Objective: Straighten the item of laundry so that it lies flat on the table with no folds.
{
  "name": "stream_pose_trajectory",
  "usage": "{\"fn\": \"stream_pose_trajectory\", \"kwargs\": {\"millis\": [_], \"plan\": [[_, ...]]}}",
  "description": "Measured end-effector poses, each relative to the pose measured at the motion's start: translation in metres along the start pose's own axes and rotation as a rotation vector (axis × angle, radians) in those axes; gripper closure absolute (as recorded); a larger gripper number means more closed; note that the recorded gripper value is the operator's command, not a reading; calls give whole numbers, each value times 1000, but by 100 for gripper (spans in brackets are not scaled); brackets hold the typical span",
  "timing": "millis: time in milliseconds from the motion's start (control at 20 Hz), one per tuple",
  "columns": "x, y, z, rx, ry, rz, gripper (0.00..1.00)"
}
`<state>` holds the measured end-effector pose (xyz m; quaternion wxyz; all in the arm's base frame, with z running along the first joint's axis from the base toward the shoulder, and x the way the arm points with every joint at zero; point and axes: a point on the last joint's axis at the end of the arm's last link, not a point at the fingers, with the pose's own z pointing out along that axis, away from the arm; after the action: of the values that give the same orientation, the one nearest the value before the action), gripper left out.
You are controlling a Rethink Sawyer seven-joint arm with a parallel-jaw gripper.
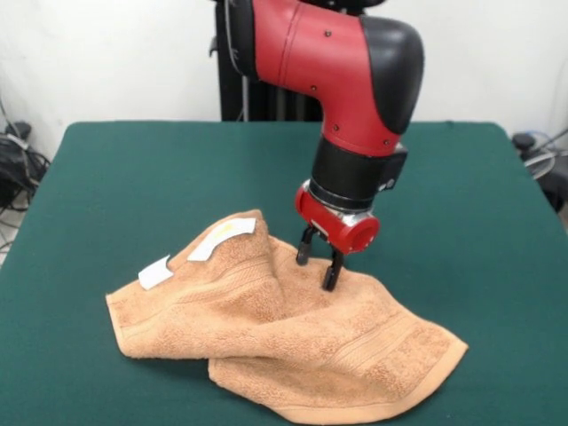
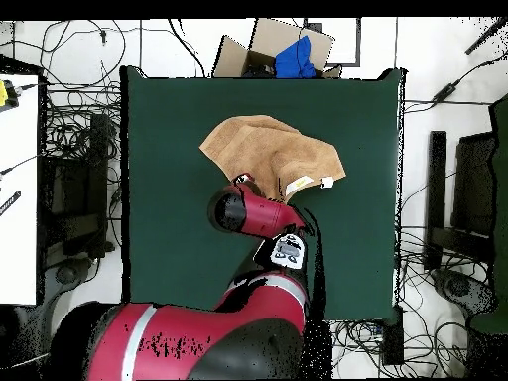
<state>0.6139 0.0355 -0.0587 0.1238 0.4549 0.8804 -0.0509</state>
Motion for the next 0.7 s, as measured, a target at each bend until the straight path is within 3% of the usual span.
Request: {"fn": "stream_pose_trajectory", "kwargs": {"millis": [450, 700], "plan": [[-5, -5, 0, -32, 37, 15, 0], [-3, -8, -1, -57, 24, -6, 0]]}}
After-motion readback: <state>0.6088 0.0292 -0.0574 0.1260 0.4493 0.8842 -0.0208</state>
